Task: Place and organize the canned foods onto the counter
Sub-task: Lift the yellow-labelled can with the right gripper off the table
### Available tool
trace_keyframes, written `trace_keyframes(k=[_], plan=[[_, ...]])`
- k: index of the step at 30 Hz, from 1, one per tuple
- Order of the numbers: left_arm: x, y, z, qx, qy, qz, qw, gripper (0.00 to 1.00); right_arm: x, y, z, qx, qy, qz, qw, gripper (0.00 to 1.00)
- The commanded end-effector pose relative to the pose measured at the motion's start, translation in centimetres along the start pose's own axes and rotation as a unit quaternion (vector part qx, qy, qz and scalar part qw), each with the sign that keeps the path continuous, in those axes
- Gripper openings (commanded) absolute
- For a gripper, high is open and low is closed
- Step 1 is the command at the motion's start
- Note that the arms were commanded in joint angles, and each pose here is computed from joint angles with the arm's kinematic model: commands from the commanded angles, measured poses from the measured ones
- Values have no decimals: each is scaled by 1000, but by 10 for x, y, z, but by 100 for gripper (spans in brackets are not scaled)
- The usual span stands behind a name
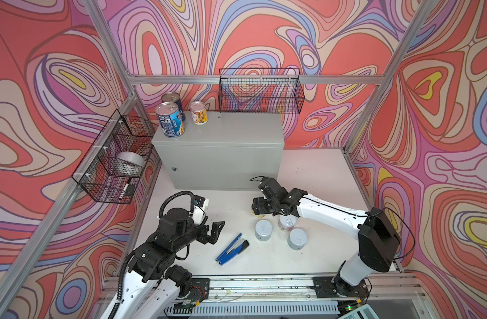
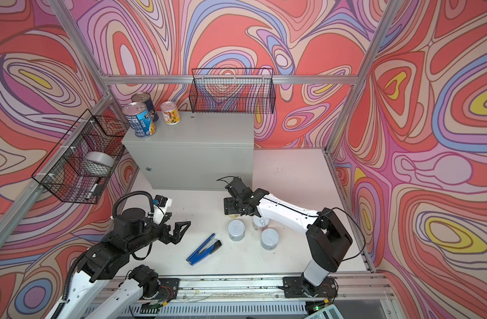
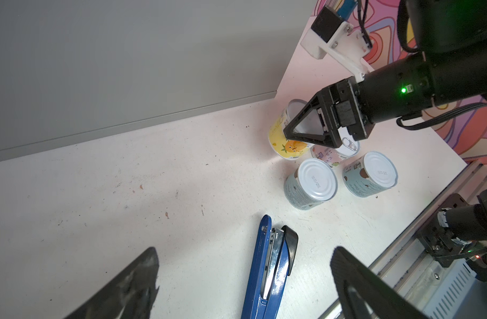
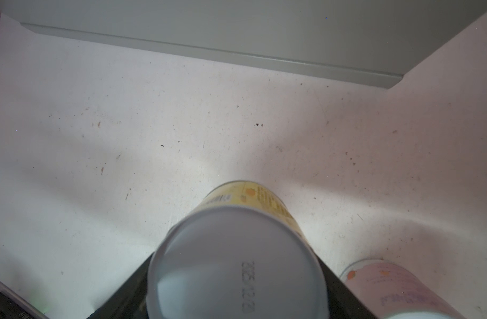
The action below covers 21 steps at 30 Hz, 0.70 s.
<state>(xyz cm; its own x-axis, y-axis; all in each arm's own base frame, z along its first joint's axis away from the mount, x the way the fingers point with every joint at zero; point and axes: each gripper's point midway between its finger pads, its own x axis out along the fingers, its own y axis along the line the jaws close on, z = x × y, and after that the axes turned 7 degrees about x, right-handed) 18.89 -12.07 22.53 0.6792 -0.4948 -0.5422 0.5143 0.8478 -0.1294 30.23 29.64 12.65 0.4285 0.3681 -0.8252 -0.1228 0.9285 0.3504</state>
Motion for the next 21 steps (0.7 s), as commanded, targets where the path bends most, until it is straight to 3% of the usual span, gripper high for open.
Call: trace_keyframes(k=[1,15,21], plan=[[0,-3,1,10,-9,-9,1000,100,-26,22,19,10,-37,49,998,57],[1,-18,3,13,-18,-54,998,100,-57,32,16,14,-44,102,994,55],[5,-30,1,-6,4,-91,996,100,-73,31,10,-10,-41,112,993,54]])
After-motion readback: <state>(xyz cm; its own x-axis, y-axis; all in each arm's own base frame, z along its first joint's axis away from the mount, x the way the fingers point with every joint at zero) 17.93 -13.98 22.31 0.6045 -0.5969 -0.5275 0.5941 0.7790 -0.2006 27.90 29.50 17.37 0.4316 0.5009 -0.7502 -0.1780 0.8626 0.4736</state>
